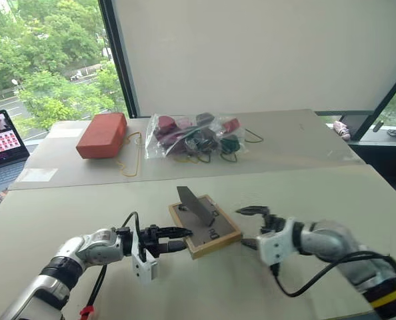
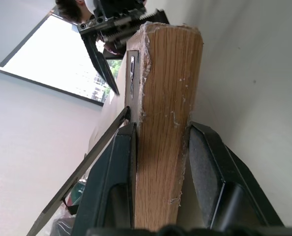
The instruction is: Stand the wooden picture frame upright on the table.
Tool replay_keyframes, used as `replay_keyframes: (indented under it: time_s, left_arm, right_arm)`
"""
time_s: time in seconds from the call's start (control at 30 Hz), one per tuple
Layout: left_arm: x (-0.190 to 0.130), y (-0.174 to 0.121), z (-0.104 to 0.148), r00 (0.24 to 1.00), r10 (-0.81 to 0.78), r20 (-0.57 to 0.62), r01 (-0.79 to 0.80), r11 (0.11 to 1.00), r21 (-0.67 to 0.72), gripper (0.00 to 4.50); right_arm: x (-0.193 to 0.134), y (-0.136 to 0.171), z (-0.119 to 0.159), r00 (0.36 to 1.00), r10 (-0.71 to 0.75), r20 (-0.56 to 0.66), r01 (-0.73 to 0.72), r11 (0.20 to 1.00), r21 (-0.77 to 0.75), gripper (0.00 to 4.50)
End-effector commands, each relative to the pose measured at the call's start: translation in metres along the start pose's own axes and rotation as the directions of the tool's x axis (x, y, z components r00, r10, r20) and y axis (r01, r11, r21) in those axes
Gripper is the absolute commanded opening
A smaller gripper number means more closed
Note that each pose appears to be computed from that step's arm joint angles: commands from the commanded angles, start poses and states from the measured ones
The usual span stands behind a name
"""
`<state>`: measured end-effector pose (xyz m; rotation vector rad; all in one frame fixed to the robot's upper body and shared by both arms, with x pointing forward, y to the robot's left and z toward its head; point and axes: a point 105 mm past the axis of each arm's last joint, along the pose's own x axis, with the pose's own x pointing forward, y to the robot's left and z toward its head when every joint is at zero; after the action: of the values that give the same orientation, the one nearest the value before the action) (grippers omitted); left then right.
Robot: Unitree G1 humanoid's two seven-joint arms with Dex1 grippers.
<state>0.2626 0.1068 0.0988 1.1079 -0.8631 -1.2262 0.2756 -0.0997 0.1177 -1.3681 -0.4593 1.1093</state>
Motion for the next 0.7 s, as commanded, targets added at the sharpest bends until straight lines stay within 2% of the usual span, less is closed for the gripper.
replay_keyframes:
  time_s: [0.03,0.13,0.23,0.5,0.6,0.7]
  left_arm:
    - [-0.004,0.012,0.001,0.999,0.036,0.006,-0.037,0.999,0.009,1.14]
    - [-0.004,0.010,0.001,1.000,0.024,0.005,-0.024,1.000,0.007,1.14]
    - [-0.004,0.008,0.002,1.000,0.017,0.005,-0.017,1.000,0.001,1.14]
    - [-0.003,0.010,0.000,1.000,0.025,-0.001,-0.025,1.000,-0.007,1.14]
    - [-0.001,0.013,-0.004,0.999,0.047,-0.023,-0.047,0.999,-0.024,1.14]
    - [0.000,0.018,-0.007,0.995,0.086,-0.045,-0.089,0.994,-0.065,1.14]
  right_arm:
    - [-0.001,-0.021,0.015,0.995,-0.083,0.062,0.090,0.988,-0.125,4.47]
    - [0.002,-0.024,0.018,0.992,-0.106,0.068,0.114,0.986,-0.123,4.47]
    - [0.002,-0.024,0.015,0.992,-0.116,0.048,0.121,0.985,-0.122,3.91]
    - [0.003,-0.025,0.013,0.991,-0.125,0.048,0.130,0.984,-0.124,1.24]
    - [0.002,-0.036,0.014,0.986,-0.162,0.047,0.165,0.982,-0.089,1.22]
    - [0.000,-0.039,0.012,0.990,-0.140,0.030,0.141,0.989,-0.052,1.22]
